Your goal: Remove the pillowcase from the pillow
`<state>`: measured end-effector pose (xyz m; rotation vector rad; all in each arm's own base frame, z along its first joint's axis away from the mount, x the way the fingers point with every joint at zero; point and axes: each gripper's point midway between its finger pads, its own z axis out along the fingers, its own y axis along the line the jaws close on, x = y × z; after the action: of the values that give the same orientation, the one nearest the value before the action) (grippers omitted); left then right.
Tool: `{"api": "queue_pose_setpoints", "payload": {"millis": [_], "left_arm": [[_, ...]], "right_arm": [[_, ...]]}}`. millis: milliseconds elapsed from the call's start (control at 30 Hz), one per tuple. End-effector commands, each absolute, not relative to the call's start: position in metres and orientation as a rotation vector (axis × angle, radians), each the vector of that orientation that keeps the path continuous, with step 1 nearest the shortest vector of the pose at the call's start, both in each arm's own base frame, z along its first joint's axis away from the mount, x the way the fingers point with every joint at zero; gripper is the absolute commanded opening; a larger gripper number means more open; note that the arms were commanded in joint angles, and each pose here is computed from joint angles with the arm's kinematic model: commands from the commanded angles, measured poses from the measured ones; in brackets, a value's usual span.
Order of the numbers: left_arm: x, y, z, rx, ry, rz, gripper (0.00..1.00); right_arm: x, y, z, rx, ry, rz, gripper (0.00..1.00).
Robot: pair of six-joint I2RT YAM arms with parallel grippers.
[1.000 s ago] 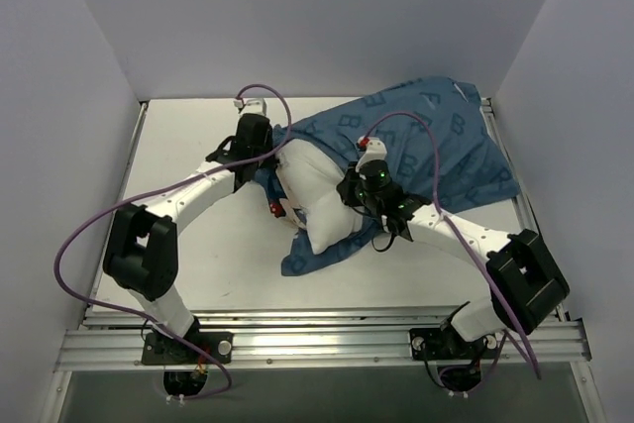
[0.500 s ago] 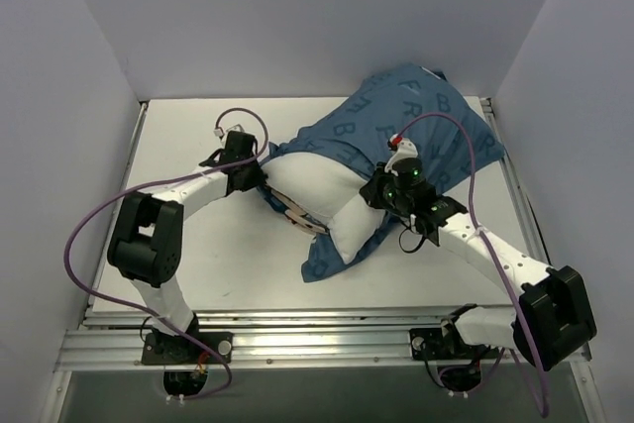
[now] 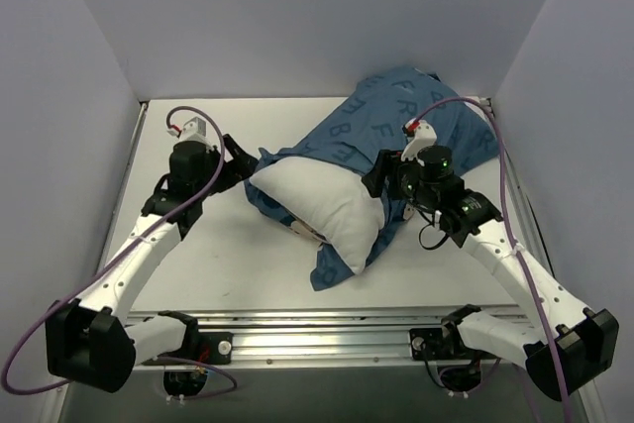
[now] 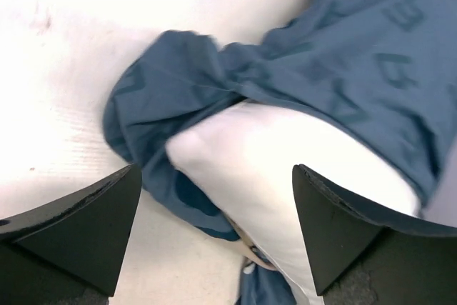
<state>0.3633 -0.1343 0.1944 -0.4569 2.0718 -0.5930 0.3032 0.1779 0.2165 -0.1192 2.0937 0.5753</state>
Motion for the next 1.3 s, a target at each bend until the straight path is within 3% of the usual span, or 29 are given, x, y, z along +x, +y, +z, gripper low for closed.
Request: {"api": "queue_pose_setpoints", "payload": {"millis": [0,33,200,633,900,1133,1200,1267], "left_arm": [[0.344,-0.148,0.218,-0.324,2.091,-0.671,0.94],[0.34,-0.155,0.22,-0.295,2.098,-0.7,0.94],[0.31,-0.222,0.215,-0.118,2.178,-0.886,0.94],[0.309,-0.323,0.194,-0.177,2.199,-1.138,0.94],[0.309,-0.351,0.199,-0.19,2.157,-1.221,0.94],[0.32,-0.349,0.192,-0.222,2.14,-1.177,0.94],[0.322,-0.347,0.187,-0.234,2.145,-1.157,1.0],[0.324,-0.346,0.185,-0.245,2.141,-1.137,0.79]], "right_arm": [[0.304,0.166,0.24,-0.152,2.06,0.505,0.64],[0.306,0.162,0.242,-0.14,2.056,0.484,0.7],[0.315,0.15,0.232,-0.076,2.076,0.398,0.82],[0.334,0.157,0.173,-0.041,2.156,0.374,0.84],[0.34,0.197,0.146,-0.063,2.167,0.511,0.76],[0.313,0.25,0.148,-0.167,2.172,0.61,0.6],[0.311,0.254,0.153,-0.172,2.168,0.628,0.56],[0.313,0.252,0.16,-0.168,2.152,0.61,0.56]]}}
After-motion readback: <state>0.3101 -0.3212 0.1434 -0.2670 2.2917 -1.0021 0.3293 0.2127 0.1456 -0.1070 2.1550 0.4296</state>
